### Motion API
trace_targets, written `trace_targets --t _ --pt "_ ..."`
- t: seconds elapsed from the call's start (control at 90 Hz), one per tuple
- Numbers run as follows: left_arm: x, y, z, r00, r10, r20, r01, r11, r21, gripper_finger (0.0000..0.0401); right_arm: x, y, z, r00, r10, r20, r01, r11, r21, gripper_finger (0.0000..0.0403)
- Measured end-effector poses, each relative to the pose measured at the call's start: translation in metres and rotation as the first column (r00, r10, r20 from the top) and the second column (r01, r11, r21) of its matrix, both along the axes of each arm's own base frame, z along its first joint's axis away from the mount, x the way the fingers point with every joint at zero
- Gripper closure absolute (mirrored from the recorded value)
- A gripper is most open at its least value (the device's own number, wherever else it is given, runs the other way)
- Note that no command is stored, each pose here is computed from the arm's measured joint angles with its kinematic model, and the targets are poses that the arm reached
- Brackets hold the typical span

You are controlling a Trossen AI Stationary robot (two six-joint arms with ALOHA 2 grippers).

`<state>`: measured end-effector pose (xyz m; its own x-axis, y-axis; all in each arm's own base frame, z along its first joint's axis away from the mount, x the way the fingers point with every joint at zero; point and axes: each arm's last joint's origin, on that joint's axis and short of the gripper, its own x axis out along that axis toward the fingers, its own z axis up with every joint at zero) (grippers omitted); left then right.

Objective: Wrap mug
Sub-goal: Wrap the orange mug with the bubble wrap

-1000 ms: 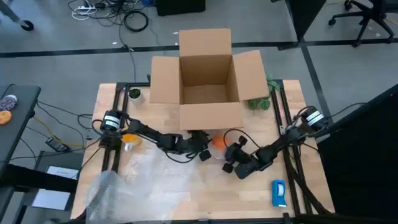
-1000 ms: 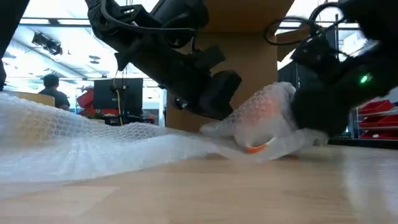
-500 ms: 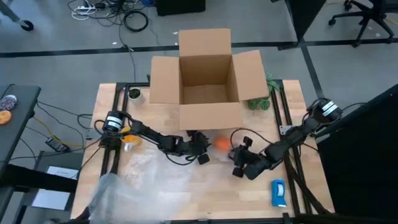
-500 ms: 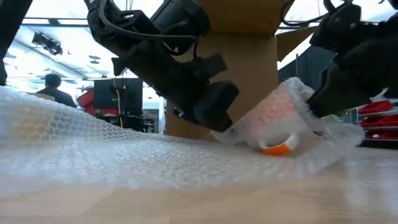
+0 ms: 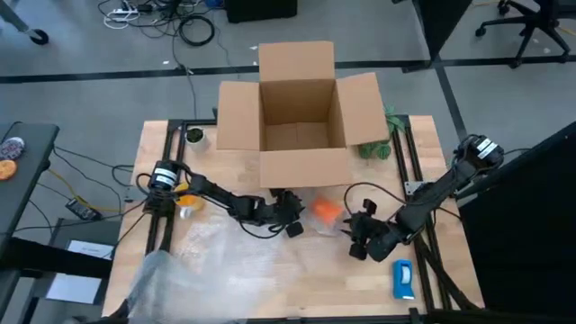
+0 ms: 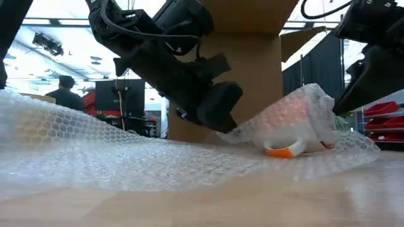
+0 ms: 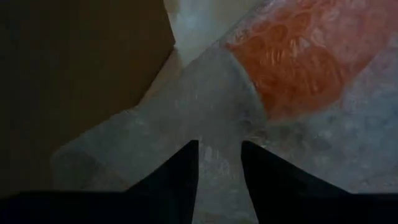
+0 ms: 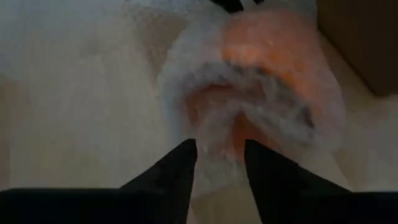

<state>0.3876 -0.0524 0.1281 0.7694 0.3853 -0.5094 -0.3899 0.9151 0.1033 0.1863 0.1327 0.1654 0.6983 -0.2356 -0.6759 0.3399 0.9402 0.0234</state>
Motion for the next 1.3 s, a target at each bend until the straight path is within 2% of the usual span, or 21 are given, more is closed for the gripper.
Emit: trace_targets --t 0.133,0.222,0.333,0.411,0.556,0.678,0.9,1.189,1.3 --pt "0.000 0.000 0.000 1.000 0.000 0.000 0.000 1.000 0.000 0.0293 0.001 0.001 -0.005 0.998 -0.055 0.008 0.055 0.998 0.026 0.0349" --pt "0.000 0.000 0.000 1.000 0.000 0.001 0.000 1.000 0.000 0.0293 0.009 0.006 -0.010 0.994 -0.072 0.077 0.071 0.997 0.007 0.0392" --pt "0.000 0.000 0.001 1.000 0.000 0.001 0.000 1.000 0.000 0.0293 0.021 0.010 -0.024 0.987 -0.102 0.120 0.105 0.994 -0.018 0.0400" --pt "0.000 0.000 0.001 1.000 0.000 0.002 0.000 1.000 0.000 0.0293 0.028 0.009 -0.041 0.983 -0.136 0.123 0.146 0.987 -0.072 0.0402" --pt "0.001 0.000 0.001 1.000 0.000 0.007 0.000 1.000 -0.001 0.0293 0.044 0.000 -0.067 0.936 -0.264 0.234 0.305 0.938 -0.162 0.0403" --pt "0.001 0.000 0.002 1.000 -0.013 0.014 0.014 1.000 -0.013 0.0293 0.059 -0.007 -0.079 0.913 -0.294 0.283 0.353 0.917 -0.185 0.0403" --pt "0.001 0.000 0.002 1.000 -0.014 0.013 0.014 1.000 -0.014 0.0293 0.069 -0.013 -0.081 0.924 -0.266 0.273 0.328 0.921 -0.211 0.0403" --pt "0.001 -0.001 0.001 1.000 -0.024 0.003 0.024 1.000 -0.019 0.0293 0.050 0.001 -0.060 0.978 -0.141 0.152 0.166 0.972 -0.165 0.0403" --pt "0.001 -0.001 0.001 1.000 -0.023 0.002 0.023 1.000 -0.018 0.0293 0.044 0.007 -0.049 0.985 -0.099 0.144 0.118 0.984 -0.135 0.0403"
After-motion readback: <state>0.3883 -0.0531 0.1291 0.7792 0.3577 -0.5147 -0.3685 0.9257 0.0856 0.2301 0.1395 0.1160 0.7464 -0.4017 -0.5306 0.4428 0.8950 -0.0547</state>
